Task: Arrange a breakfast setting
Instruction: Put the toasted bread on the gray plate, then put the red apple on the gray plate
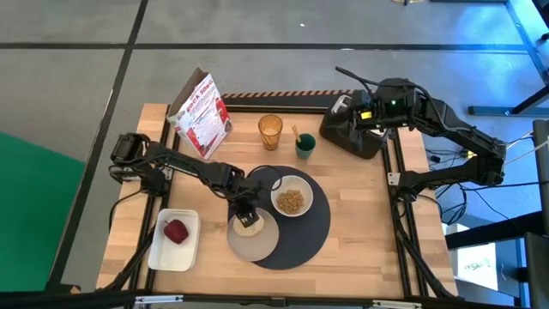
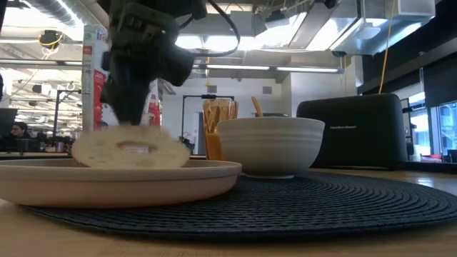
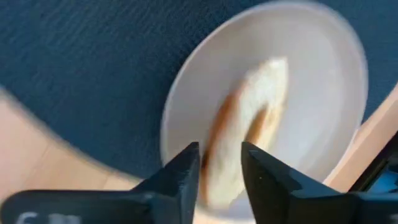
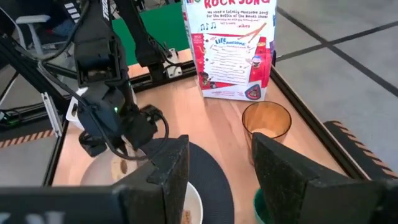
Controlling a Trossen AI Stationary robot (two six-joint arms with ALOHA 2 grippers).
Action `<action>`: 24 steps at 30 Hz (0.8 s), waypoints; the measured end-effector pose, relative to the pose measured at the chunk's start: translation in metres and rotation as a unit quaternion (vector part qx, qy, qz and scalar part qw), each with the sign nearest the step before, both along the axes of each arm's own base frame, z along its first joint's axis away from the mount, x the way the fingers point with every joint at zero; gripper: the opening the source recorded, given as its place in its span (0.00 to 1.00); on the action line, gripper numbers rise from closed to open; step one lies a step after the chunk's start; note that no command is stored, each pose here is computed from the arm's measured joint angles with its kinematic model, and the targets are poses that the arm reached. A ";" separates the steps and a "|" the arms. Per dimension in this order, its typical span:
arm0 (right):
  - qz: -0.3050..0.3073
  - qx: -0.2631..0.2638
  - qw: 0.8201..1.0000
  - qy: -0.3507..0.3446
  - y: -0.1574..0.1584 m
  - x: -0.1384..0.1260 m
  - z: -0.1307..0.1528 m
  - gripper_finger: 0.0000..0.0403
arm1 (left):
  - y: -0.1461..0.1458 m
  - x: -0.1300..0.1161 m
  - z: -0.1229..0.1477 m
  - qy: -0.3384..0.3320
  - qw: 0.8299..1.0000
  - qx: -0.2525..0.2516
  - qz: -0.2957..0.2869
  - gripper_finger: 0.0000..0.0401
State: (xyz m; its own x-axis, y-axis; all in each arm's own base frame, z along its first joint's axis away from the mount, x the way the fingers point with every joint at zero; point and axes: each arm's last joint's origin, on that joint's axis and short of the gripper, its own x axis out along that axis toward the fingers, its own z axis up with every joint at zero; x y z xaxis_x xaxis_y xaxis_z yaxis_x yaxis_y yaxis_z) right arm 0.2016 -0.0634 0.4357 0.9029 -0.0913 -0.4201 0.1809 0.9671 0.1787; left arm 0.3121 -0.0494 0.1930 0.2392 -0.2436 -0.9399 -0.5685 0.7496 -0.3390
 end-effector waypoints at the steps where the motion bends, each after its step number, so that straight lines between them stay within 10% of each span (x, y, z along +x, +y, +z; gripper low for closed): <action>1: 0.000 -0.001 1.000 0.001 0.000 0.000 0.000 0.41 | 0.000 -0.002 0.002 0.011 1.000 0.001 0.002 0.30; 14: -0.110 0.040 0.993 0.020 0.007 0.000 -0.004 0.41 | -0.012 -0.022 0.067 0.119 0.984 0.082 -0.103 0.37; 24: -0.190 0.063 0.980 0.008 0.034 0.012 -0.007 0.41 | -0.061 -0.075 0.088 0.145 0.979 0.140 0.034 0.40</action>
State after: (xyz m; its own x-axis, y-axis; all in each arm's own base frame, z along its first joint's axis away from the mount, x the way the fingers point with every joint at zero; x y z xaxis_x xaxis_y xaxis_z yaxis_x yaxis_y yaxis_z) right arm 0.2140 -0.0294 0.4284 0.8069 -0.3653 -0.4642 0.5271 0.8000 0.2867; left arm 0.2372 -0.1106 0.2806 -0.0405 0.0408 -0.9983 -0.6619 0.7474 0.0574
